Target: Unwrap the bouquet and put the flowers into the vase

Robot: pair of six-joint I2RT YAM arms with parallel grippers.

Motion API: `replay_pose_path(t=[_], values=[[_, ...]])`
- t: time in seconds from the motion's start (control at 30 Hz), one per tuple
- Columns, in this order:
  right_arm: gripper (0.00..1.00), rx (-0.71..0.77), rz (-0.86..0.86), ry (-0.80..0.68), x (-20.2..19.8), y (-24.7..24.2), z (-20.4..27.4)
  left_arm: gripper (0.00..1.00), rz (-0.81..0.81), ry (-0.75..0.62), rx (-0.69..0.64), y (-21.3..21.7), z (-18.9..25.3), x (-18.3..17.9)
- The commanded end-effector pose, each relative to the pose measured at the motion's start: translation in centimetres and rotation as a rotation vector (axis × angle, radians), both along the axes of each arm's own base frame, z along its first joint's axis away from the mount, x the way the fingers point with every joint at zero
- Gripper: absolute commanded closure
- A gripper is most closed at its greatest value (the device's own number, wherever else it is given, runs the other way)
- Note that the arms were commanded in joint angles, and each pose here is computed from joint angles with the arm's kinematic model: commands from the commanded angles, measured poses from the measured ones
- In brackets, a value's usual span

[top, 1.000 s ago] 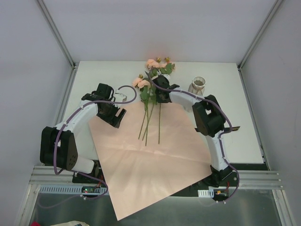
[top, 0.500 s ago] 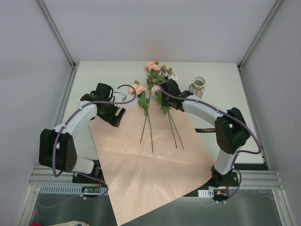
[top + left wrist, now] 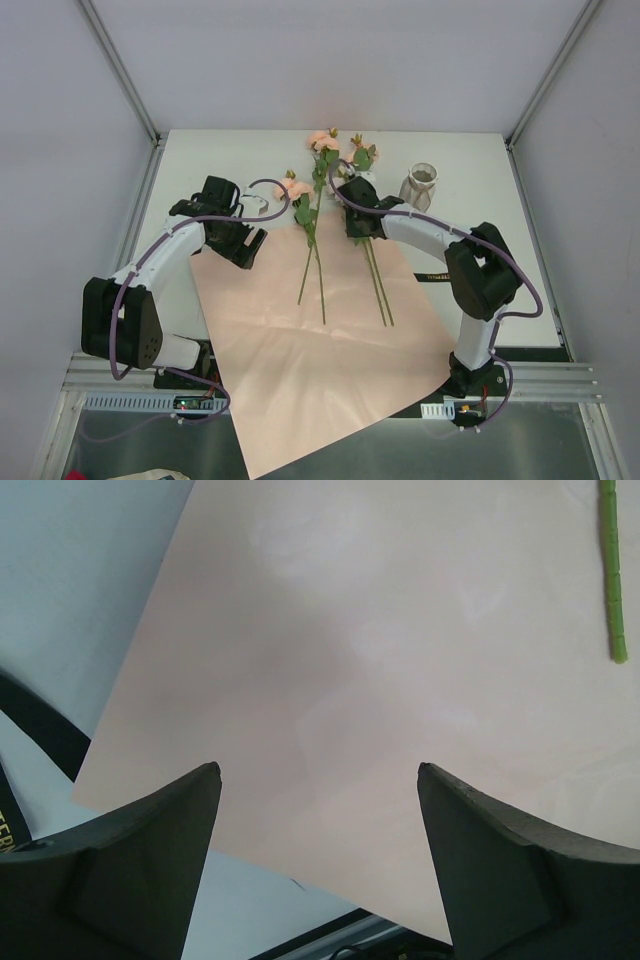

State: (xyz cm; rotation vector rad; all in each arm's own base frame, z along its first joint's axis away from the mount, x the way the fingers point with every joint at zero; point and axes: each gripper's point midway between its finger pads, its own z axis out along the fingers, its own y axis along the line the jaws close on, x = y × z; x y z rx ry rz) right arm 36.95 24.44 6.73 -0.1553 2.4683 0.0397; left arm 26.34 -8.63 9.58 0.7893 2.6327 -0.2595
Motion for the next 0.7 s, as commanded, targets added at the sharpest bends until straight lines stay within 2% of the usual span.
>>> replay_pose_path(t=[0.0,0.27,0.67], values=[[0.67,-0.03,-0.02,-0.004,-1.6,-1.7,0.7,0.21,-0.005,-0.033,0.002,0.3,0.8,0.0],[0.71,-0.162,-0.043,0.001,-2.9,-4.8,-0.9,0.21,-0.013,-0.037,0.0,0.3,0.8,-0.2],[0.71,-0.096,0.06,-0.023,-1.5,-1.5,0.1,0.21,-0.013,-0.027,-0.002,0.2,0.6,-0.1]])
